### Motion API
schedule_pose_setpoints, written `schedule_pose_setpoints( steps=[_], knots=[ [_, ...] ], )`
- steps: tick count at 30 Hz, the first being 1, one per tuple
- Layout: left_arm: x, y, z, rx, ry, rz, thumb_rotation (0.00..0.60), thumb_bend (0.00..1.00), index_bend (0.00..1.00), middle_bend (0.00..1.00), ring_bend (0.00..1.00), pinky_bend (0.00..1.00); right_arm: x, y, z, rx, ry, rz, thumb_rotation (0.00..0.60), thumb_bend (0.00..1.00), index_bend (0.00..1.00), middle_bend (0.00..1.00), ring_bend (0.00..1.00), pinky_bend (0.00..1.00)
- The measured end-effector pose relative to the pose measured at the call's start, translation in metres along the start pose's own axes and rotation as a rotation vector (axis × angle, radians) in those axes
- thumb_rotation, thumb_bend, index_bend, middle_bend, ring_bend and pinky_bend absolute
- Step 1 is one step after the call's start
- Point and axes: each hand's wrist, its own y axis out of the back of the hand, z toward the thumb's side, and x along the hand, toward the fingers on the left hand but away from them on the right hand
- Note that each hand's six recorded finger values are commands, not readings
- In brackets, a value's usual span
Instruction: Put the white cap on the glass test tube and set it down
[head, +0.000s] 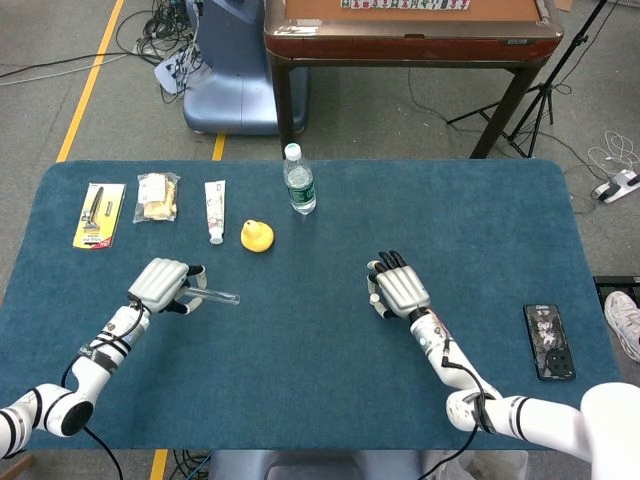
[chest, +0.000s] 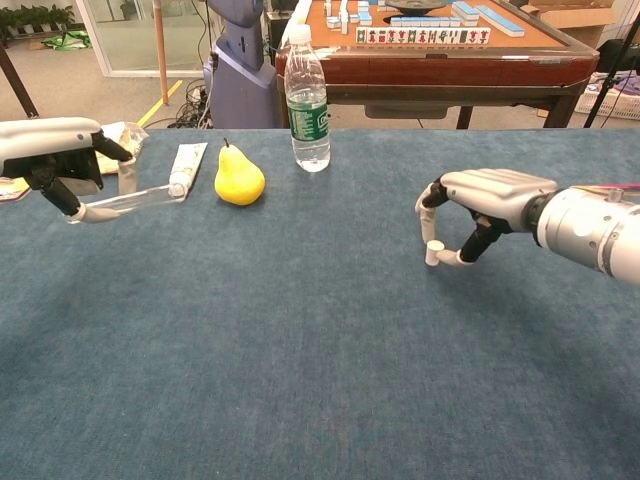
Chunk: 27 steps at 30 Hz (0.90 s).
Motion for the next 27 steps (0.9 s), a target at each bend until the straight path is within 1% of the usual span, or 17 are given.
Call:
schedule_pose_setpoints(
  steps=[4,9,11,14,16,17,19,27],
  knots=[
    [0.004,0.006,0.000,-0.043,0.010,0.007,0.600,0.29,0.58,1.00,1.00,1.00,0.010,0.026,0.011,-0.062,0.045,-0.046,0.600,0.41,0.63,0.21,0.00,0.00],
    [0.009,0.013,0.008,-0.141,0.016,0.008,0.600,0.29,0.58,1.00,1.00,1.00,0.028,0.078,0.027,-0.131,0.120,-0.135,0.600,0.41,0.63,0.21,0.00,0.00],
    [0.011,0.014,0.012,-0.181,0.018,0.000,0.600,0.29,0.58,1.00,1.00,1.00,0.035,0.100,0.033,-0.160,0.151,-0.174,0.600,0.41,0.63,0.21,0.00,0.00],
    [0.015,0.014,0.019,-0.252,0.018,-0.022,0.600,0.29,0.58,1.00,1.00,1.00,0.045,0.127,0.042,-0.205,0.190,-0.223,0.600,0.41,0.64,0.22,0.00,0.00],
    [0.018,0.014,0.024,-0.303,0.017,-0.037,0.600,0.29,0.58,1.00,1.00,1.00,0.049,0.139,0.046,-0.226,0.210,-0.247,0.600,0.41,0.64,0.22,0.00,0.00],
    [0.019,0.014,0.027,-0.323,0.015,-0.044,0.600,0.29,0.58,1.00,1.00,1.00,0.051,0.144,0.049,-0.233,0.220,-0.258,0.600,0.41,0.64,0.22,0.00,0.00],
    [0.023,0.016,0.035,-0.357,0.004,-0.055,0.600,0.29,0.58,1.00,1.00,1.00,0.052,0.147,0.053,-0.243,0.232,-0.264,0.600,0.41,0.64,0.22,0.00,0.00],
    [0.034,0.016,0.055,-0.465,-0.020,-0.077,0.600,0.29,0.58,1.00,1.00,1.00,0.048,0.150,0.068,-0.279,0.267,-0.283,0.600,0.41,0.64,0.22,0.00,0.00]
  ],
)
